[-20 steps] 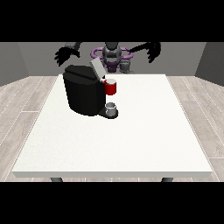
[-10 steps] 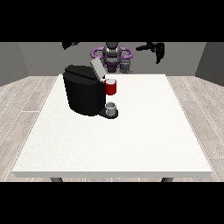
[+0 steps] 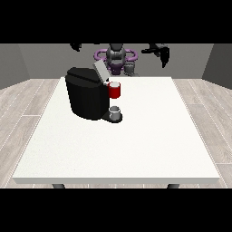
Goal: Insert the coffee pod into the coffee machine and close the lid
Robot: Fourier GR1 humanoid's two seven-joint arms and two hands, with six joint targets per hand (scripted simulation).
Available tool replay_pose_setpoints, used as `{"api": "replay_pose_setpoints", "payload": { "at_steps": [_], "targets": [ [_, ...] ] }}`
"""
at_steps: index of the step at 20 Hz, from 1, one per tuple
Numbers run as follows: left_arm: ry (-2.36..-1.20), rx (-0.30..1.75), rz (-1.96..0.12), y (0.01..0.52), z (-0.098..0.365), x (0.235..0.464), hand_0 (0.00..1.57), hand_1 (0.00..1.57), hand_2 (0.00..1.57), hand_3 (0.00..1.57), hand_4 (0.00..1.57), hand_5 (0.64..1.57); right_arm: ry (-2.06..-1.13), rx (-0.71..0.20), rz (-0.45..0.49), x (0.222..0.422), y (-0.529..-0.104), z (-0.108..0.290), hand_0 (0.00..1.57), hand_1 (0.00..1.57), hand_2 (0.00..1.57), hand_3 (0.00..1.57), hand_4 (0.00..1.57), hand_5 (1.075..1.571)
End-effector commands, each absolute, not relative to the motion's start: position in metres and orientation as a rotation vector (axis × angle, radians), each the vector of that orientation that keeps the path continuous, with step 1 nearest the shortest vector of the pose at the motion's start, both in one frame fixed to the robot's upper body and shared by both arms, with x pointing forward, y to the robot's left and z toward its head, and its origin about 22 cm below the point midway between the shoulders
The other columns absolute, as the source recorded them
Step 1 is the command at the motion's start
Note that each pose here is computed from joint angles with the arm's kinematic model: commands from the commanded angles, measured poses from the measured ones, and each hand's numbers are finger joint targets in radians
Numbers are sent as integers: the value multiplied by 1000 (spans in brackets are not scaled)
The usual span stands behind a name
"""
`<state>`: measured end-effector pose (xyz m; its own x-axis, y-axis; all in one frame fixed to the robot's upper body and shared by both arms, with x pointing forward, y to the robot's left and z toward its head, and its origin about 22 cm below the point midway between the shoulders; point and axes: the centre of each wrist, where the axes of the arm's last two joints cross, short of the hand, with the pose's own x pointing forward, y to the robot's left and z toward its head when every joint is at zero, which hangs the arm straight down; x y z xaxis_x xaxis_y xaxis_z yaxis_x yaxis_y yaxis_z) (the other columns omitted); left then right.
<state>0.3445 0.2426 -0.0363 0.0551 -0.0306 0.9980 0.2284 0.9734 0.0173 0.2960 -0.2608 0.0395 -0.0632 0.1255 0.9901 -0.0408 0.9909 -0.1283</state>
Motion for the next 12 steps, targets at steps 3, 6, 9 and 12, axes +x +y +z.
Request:
{"api": "replay_pose_setpoints", "payload": {
  "at_steps": [3,6,9,12],
  "targets": [
    [-1543,-163,-168,240,-20,333,0,0,0,0,103,1571,-1649,-51,215,310,-253,51,0,0,0,0,0,1571],
    [-1550,-186,-160,251,-17,326,0,0,0,0,0,1571,-1637,-21,176,315,-258,42,0,0,0,0,0,1571],
    [-1596,-203,-159,239,-10,319,0,0,0,0,0,1571,-1683,-27,122,337,-272,65,0,0,0,0,0,1571],
    [-1603,-167,-169,241,3,319,0,0,0,0,0,1571,-1646,-19,103,343,-272,59,0,0,0,0,0,1571]
  ]
}}
